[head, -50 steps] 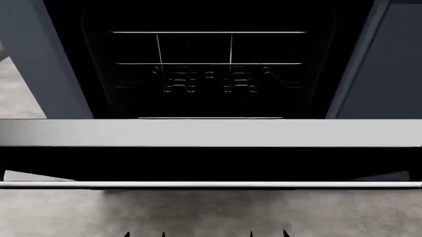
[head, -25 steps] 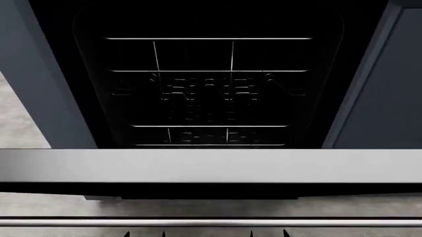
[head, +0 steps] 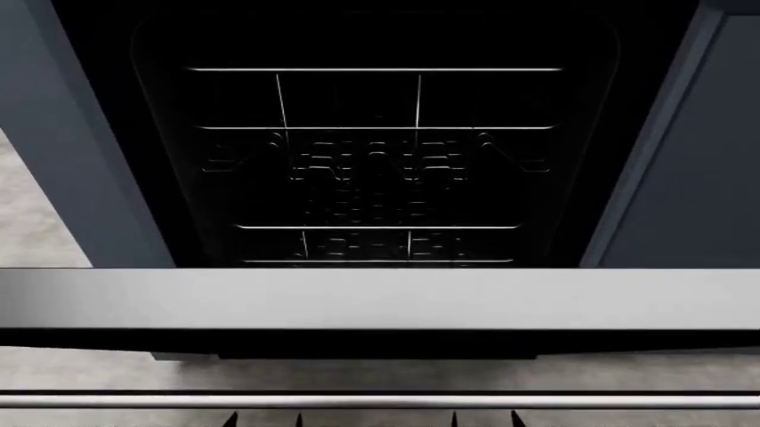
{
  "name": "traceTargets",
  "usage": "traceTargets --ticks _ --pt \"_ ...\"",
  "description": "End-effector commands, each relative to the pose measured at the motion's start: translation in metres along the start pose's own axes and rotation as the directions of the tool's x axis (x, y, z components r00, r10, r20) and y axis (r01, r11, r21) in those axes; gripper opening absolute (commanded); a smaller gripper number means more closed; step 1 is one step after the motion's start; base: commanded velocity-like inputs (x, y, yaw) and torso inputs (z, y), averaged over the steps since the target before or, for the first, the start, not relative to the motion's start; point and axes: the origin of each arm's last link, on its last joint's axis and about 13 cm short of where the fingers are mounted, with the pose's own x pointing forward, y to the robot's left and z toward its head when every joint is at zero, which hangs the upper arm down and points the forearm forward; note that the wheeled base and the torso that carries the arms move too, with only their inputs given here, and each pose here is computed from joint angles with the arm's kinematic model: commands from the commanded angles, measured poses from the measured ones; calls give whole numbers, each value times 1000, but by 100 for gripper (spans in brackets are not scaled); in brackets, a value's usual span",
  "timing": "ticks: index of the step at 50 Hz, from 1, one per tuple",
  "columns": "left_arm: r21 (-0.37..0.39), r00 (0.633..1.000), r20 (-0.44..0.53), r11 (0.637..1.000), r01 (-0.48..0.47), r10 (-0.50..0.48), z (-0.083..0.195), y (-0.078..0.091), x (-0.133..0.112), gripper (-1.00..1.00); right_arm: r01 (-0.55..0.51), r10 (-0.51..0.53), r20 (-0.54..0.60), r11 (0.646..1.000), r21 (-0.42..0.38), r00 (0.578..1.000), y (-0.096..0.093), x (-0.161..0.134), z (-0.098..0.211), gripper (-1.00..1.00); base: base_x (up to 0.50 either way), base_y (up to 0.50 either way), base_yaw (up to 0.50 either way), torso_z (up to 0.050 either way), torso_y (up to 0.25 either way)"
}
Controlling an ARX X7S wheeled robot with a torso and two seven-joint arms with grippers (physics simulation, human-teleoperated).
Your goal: Close the dishwasher door
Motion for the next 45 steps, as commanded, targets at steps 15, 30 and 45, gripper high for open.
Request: traceTargets --ticks 15,30,45 --pt "-1 997 77 1000 -25 25 27 1 53 100 21 -21 61 1000 6 998 -2 43 20 100 0 0 0 0 0" --pt "-20 994 104 999 -42 44 39 2 68 100 22 -26 89 999 40 996 -4 58 29 100 0 0 0 0 0" --pt "-4 989 134 998 -61 61 60 4 77 100 2 -5 137 1000 19 991 -2 77 42 100 0 0 0 0 0"
